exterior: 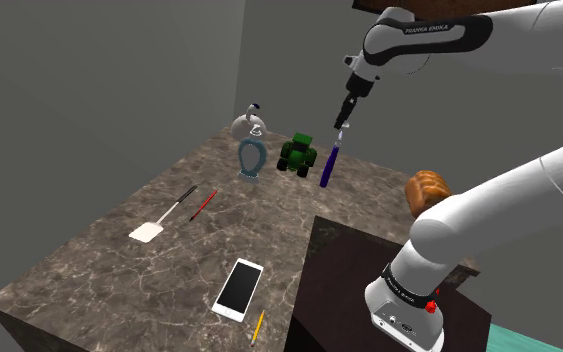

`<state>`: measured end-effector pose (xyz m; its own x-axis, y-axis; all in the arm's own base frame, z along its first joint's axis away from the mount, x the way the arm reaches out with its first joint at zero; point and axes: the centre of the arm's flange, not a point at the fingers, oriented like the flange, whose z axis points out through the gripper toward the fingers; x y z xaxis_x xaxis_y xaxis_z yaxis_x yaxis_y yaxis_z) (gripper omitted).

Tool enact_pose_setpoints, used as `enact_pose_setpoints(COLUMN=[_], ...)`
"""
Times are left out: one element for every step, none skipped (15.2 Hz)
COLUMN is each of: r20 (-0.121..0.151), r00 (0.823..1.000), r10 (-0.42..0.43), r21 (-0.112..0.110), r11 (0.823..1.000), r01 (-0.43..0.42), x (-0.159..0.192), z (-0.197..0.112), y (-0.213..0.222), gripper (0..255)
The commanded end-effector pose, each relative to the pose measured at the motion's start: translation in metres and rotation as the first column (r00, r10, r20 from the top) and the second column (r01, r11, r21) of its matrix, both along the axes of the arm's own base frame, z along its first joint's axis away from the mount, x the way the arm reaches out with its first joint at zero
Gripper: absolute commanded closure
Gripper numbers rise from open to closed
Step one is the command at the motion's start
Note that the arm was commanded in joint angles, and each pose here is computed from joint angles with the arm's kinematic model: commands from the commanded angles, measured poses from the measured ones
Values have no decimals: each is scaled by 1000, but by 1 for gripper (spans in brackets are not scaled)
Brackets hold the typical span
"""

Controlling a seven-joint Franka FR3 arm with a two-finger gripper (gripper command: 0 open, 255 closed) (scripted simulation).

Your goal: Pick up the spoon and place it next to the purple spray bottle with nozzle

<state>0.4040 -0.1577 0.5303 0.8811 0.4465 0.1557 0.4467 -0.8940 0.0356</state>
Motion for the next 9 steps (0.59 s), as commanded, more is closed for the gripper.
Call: enact_pose_setpoints(r20=[0, 0, 0, 0, 0, 0, 0, 0, 0], r00=[1000, 1000, 1000, 1000, 1000, 1000, 1000, 1000, 1000], r10=[1, 1, 1, 1, 1, 1, 1, 1, 1], r21=[-1, -1, -1, -1, -1, -1, -1, -1, -1], r11=[1000, 1000, 1000, 1000, 1000, 1000, 1000, 1000, 1000], r01=[-1, -1, -1, -1, -1, -1, -1, -1, -1], x=[-2, -1, 0, 1, 2, 3, 4, 5, 6], z=[-1, -1, -1, -1, -1, -1, -1, -1, -1], y=[-29, -42, -56, -69, -82, -95, -108, -121, -135], gripper=[255, 255, 255, 255, 255, 255, 255, 255, 255])
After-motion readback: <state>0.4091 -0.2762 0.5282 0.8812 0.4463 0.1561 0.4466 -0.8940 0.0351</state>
